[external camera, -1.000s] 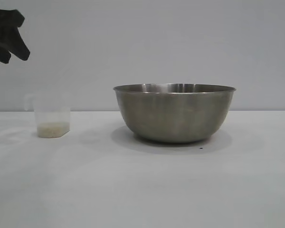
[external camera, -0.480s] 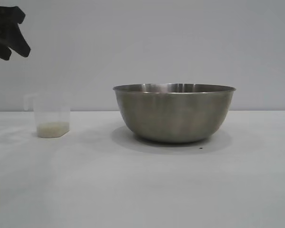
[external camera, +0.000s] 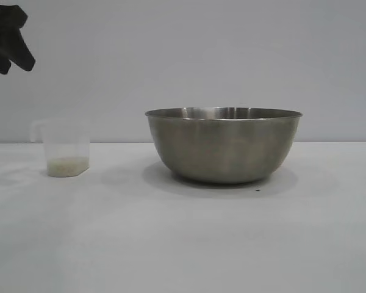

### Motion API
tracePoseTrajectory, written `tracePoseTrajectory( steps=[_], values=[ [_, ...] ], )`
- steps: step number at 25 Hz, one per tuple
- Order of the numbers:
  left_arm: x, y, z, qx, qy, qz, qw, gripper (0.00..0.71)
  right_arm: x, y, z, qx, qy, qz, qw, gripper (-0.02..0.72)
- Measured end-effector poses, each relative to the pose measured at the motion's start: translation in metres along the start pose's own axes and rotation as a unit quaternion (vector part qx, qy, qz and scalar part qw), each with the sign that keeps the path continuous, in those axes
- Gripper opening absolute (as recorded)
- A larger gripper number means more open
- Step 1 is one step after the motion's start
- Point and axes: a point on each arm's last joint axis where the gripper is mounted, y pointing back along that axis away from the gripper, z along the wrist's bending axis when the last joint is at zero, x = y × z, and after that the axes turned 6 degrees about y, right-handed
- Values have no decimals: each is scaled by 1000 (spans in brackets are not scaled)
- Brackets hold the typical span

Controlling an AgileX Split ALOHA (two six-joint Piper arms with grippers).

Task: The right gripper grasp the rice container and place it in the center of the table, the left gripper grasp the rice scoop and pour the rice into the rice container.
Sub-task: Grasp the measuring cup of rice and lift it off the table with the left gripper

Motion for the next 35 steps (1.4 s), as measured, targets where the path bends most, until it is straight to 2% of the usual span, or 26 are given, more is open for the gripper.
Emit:
tracePoseTrajectory(
  steps=[4, 7, 10, 14, 17, 22, 27, 33, 35],
  values=[
    [-9, 5, 10, -72, 25, 14, 997, 354, 0, 0, 0, 0, 0, 0, 1000, 526],
    [-17, 9, 1, -99, 30, -5, 995, 354, 0, 0, 0, 0, 0, 0, 1000, 526],
    [-16, 8, -8, -105, 35, -33, 993, 354, 0, 0, 0, 0, 0, 0, 1000, 526],
    [13, 4, -12, -99, 68, -67, 991, 354, 0, 0, 0, 0, 0, 0, 1000, 526],
    [41, 3, -15, -77, 56, -82, 992, 354, 0, 0, 0, 0, 0, 0, 1000, 526],
    [64, 7, -21, -43, 28, -115, 992, 354, 0, 0, 0, 0, 0, 0, 1000, 526],
    [81, 15, -26, -25, 1, -155, 988, 354, 0, 0, 0, 0, 0, 0, 1000, 526],
    [109, 6, -26, -7, 6, -175, 984, 354, 0, 0, 0, 0, 0, 0, 1000, 526],
    [120, 5, -26, 0, -1, -189, 982, 428, 0, 0, 0, 0, 0, 0, 1000, 526]
  ],
)
